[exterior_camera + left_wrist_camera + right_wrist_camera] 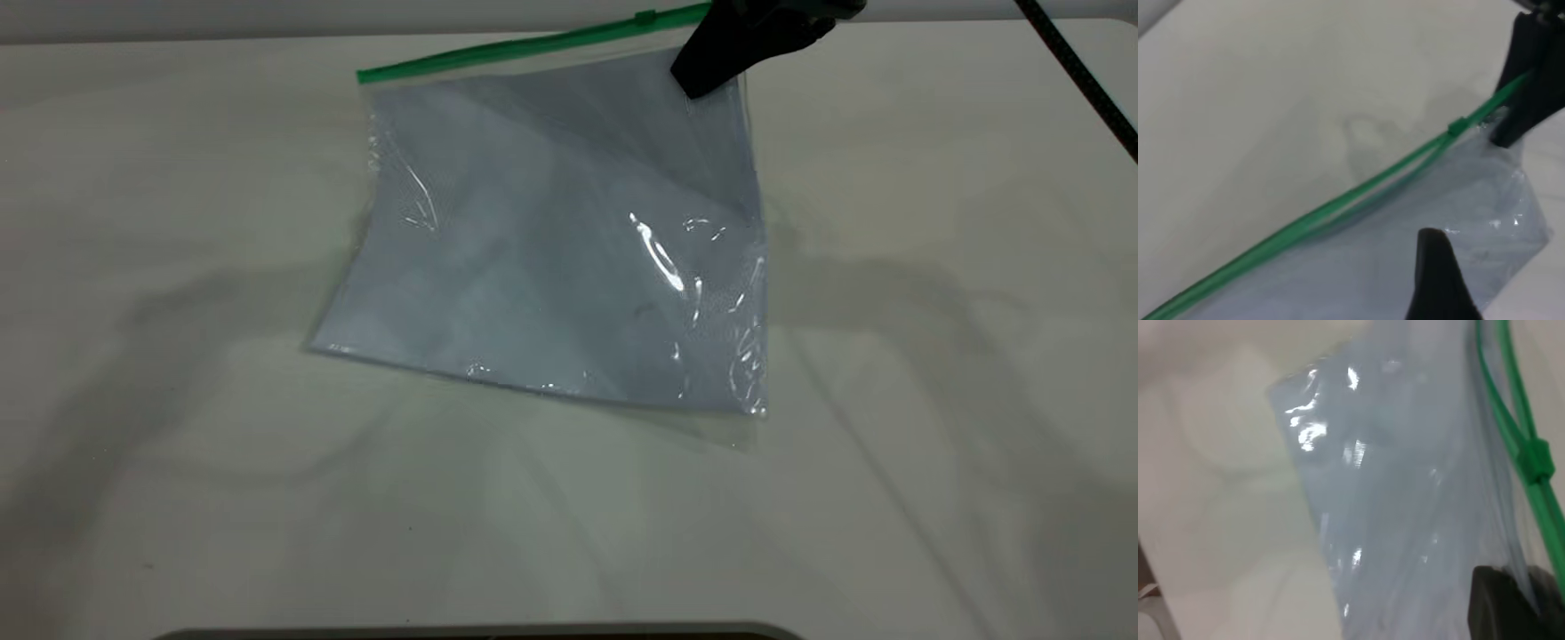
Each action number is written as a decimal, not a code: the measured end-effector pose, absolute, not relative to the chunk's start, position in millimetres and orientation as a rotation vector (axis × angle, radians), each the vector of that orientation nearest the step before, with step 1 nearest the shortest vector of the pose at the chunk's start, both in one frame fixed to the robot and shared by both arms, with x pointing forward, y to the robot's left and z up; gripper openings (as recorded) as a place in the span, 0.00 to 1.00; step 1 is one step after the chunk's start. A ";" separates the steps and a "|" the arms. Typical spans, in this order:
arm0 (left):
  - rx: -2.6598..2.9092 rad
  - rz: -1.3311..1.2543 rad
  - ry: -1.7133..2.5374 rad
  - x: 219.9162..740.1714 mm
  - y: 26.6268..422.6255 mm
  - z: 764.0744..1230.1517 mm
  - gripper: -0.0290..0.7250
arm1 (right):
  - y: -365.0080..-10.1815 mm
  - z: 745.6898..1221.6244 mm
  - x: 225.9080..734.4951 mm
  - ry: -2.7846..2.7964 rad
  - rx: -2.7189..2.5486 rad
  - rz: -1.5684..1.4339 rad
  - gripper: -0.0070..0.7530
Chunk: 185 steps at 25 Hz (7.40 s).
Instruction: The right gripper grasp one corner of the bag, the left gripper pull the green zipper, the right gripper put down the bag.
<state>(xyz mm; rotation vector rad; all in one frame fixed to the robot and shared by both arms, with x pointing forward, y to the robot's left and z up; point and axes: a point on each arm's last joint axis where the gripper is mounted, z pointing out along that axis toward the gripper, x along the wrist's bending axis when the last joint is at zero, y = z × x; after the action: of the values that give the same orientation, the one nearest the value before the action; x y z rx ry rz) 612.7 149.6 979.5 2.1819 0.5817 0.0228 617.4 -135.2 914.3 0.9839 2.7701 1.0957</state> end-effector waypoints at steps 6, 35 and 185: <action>2.209 -0.078 0.487 633.1 119.3 946.0 0.72 | -126.4 908.5 614.3 2.793 0.976 1.107 0.05; 2.272 -0.139 0.382 642.4 70.6 905.5 0.61 | -126.0 905.4 614.1 2.803 0.980 1.109 0.05; 2.359 -0.002 1.792 340.1 283.6 1027.2 0.66 | -277.2 1014.5 325.9 2.295 1.783 0.448 0.53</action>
<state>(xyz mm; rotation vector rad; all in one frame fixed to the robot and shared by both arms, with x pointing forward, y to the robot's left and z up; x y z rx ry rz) 340.1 283.6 1027.2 2.3592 1.7921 -0.0021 325.9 -277.2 1014.5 1.7832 2.2949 0.4484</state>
